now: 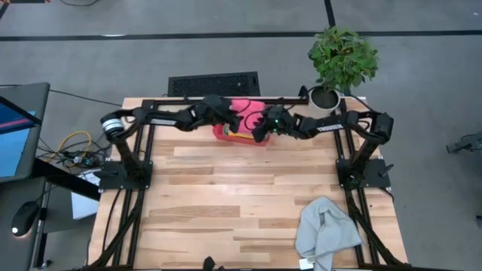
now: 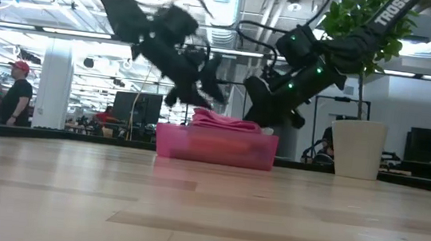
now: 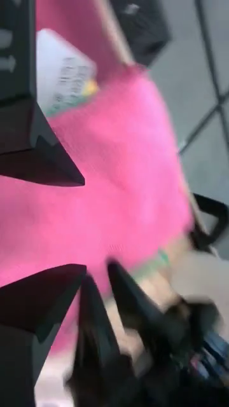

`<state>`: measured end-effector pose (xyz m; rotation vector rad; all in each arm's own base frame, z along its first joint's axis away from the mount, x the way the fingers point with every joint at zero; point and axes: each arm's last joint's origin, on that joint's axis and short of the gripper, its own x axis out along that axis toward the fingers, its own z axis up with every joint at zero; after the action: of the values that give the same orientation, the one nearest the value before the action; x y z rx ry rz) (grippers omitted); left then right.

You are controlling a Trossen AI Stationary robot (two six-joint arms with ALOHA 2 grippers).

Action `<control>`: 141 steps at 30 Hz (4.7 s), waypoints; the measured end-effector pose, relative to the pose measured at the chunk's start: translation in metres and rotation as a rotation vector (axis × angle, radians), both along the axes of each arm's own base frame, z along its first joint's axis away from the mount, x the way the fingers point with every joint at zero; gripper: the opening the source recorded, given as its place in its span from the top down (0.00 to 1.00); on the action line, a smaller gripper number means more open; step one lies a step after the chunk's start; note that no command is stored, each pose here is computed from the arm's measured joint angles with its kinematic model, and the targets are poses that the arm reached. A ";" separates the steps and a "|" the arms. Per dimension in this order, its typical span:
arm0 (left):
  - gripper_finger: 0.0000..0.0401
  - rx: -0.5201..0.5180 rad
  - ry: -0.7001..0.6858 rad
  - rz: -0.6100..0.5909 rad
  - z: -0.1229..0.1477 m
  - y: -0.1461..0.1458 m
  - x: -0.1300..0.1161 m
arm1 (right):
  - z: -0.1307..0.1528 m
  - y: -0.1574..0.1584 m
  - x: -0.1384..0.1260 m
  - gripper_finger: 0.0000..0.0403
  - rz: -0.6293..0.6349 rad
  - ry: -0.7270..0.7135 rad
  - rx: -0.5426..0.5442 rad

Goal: Fold microfiber towels
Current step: Stack the pink microfiber cloth on top of the green microfiber cloth in the red bin, then fold the gray microfiber cloth

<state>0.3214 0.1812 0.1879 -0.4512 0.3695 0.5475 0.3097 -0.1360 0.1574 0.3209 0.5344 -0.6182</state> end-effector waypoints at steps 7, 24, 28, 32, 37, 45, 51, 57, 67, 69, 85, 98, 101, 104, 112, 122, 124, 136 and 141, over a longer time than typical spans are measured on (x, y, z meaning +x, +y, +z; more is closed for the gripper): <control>0.53 -0.074 0.070 0.038 -0.033 0.007 0.003 | -0.011 0.005 -0.007 0.65 0.006 0.054 0.023; 0.53 -0.072 -0.095 -0.118 0.046 -0.009 -0.013 | 0.096 0.042 -0.059 0.66 0.070 -0.068 -0.052; 0.53 -0.117 -0.139 -0.303 0.064 -0.031 -0.015 | 0.111 0.075 -0.095 0.60 0.146 0.051 -0.001; 0.53 -0.226 -0.152 -0.533 0.071 -0.075 -0.007 | 0.111 0.113 -0.129 0.56 0.161 0.205 0.098; 0.53 -0.340 0.008 -0.706 0.057 -0.153 0.003 | 0.102 0.161 -0.156 0.54 0.186 0.349 0.291; 0.53 -0.206 0.108 -0.780 0.049 -0.283 -0.007 | 0.068 0.243 -0.180 0.56 0.216 0.511 0.424; 0.51 -0.133 0.047 -0.742 0.043 -0.345 -0.023 | 0.032 0.296 -0.192 0.55 0.179 0.639 0.410; 0.41 -0.154 -0.036 -0.784 0.028 -0.370 -0.016 | -0.001 0.313 -0.198 0.44 0.046 0.851 0.384; 0.34 -0.154 -0.023 -0.642 0.002 -0.374 -0.006 | -0.023 0.315 -0.151 0.56 0.064 0.752 0.374; 0.34 -0.134 -0.036 -0.613 0.003 -0.373 -0.005 | -0.021 0.310 -0.135 0.69 0.091 0.710 0.309; 0.34 -0.007 -0.218 -0.525 0.020 -0.361 0.008 | 0.125 0.306 -0.050 0.97 0.367 0.252 -0.170; 0.34 0.107 -0.076 -0.461 0.006 -0.329 0.020 | 0.130 0.335 -0.066 0.95 0.454 0.194 -0.180; 0.34 0.172 -0.037 -0.510 0.001 -0.325 0.023 | 0.131 0.338 -0.068 0.93 0.450 0.175 -0.191; 0.34 0.231 -0.017 -0.534 -0.006 -0.323 0.028 | 0.131 0.337 -0.067 0.94 0.447 0.173 -0.188; 0.35 0.176 0.026 -0.606 -0.041 -0.313 0.045 | 0.130 0.336 -0.064 0.94 0.445 0.169 -0.178; 0.67 0.106 -0.012 -0.488 -0.032 -0.313 0.041 | 0.129 0.335 -0.064 0.95 0.443 0.186 -0.194; 0.75 0.103 -0.005 -0.484 -0.034 -0.313 0.041 | 0.129 0.335 -0.064 0.94 0.443 0.186 -0.194; 0.99 0.003 -0.006 -0.535 0.009 -0.319 0.018 | 0.124 0.328 -0.072 0.91 0.411 0.281 -0.221; 1.00 0.025 0.049 -0.568 0.064 -0.315 -0.014 | 0.124 0.325 -0.070 0.91 0.397 0.286 -0.220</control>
<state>0.3073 -0.1338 0.2521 -0.2893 0.5132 0.0102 0.2394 0.1886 0.2811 -0.0858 0.7735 -0.3321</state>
